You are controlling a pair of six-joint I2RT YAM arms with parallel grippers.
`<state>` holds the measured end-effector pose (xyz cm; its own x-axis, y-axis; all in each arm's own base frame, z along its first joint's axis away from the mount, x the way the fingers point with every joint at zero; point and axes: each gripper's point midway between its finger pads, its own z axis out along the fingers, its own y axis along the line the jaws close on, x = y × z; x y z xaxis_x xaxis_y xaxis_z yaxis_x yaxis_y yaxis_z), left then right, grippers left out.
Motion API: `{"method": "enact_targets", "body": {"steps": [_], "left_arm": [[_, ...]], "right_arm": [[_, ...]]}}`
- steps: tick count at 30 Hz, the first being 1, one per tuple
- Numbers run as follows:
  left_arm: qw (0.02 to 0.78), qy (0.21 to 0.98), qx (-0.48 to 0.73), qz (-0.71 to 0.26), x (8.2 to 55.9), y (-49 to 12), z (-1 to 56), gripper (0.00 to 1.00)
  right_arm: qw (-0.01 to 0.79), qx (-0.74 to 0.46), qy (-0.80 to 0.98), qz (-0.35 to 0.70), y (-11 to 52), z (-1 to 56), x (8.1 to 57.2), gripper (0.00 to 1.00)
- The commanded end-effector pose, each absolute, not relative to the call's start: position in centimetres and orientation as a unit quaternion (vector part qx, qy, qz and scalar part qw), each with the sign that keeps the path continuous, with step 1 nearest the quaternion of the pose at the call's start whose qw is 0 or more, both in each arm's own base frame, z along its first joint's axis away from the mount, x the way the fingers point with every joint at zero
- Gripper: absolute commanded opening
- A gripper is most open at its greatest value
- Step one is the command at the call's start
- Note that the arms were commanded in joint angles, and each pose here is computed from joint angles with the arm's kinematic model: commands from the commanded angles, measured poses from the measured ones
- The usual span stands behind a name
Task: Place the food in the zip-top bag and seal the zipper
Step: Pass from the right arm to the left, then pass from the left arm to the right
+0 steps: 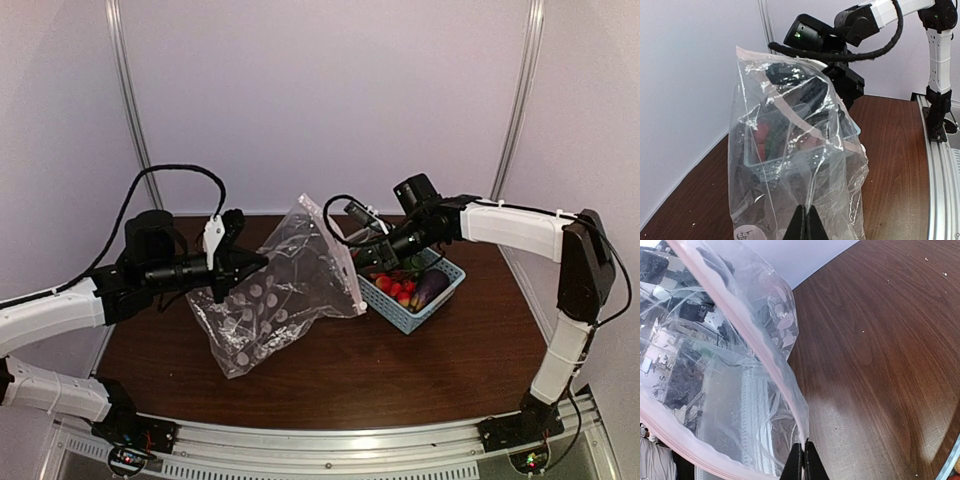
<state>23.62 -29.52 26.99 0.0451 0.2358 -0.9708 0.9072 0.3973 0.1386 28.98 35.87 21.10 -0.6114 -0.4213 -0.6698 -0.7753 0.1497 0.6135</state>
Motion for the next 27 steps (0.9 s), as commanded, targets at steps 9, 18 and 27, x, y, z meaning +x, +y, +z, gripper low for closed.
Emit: {"method": "enact_targets", "body": {"steps": [9,18,27], "left_arm": [[0.617,0.643,0.37,-0.262,23.8,-25.5,32.8,0.66],[0.597,0.676,0.327,-0.284,21.1,-22.5,38.5,0.78],[0.483,0.75,0.35,-0.287,21.9,-24.5,32.4,0.71]], "right_arm": [[0.382,-0.529,0.715,0.252,34.0,29.9,32.1,0.0],[0.389,-0.654,0.64,0.108,38.3,28.1,26.8,0.0],[0.346,-0.71,0.61,0.06,41.0,23.7,23.5,0.0]]}}
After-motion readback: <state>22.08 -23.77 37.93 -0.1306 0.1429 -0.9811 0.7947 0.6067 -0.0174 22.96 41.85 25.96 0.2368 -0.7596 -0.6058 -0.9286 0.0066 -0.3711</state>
